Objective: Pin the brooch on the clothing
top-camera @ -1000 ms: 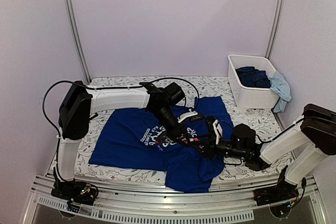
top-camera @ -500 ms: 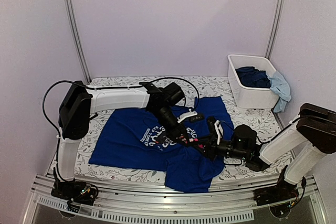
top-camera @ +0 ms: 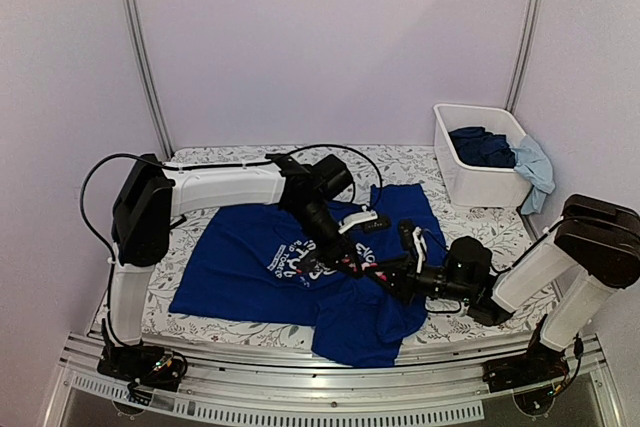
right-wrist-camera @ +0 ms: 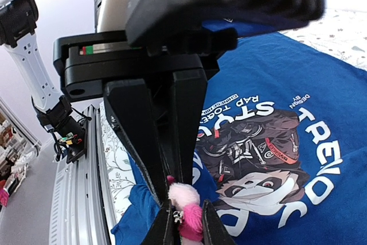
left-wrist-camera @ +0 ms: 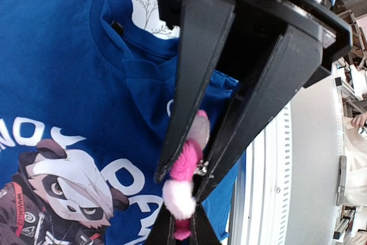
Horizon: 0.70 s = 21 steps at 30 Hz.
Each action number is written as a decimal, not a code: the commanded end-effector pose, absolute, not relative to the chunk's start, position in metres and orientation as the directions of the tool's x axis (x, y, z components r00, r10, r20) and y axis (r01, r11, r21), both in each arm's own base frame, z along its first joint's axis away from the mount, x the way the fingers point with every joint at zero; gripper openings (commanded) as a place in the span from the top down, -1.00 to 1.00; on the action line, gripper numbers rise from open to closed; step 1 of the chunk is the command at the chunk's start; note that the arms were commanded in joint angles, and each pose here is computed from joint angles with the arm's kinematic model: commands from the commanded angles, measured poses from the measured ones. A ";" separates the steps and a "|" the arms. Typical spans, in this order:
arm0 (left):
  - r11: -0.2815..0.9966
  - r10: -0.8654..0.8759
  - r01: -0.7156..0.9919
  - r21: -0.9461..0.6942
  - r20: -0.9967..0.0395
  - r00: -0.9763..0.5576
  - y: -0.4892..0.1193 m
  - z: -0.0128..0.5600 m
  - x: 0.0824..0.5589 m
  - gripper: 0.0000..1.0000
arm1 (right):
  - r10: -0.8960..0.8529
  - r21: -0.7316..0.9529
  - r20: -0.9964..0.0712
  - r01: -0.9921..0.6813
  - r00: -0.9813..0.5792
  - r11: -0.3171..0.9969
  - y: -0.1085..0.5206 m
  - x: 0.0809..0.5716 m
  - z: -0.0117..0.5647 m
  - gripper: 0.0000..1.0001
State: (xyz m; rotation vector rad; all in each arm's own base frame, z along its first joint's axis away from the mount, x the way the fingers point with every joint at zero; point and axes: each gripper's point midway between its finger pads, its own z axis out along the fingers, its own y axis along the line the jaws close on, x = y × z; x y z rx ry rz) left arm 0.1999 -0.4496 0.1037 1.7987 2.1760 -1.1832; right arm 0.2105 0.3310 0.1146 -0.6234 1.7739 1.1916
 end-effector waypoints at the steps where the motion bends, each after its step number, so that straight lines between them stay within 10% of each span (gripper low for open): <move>1: -0.047 0.780 0.875 -0.482 -0.564 -0.269 -0.458 0.128 0.194 1.00 | 0.045 0.502 -0.837 -0.732 -0.545 0.460 0.321 0.214 0.092 0.76; 21: -0.052 0.778 0.877 -0.477 -0.570 -0.264 -0.459 0.129 0.194 1.00 | 0.017 0.475 -0.859 -0.785 -0.511 0.397 0.318 0.197 0.102 0.48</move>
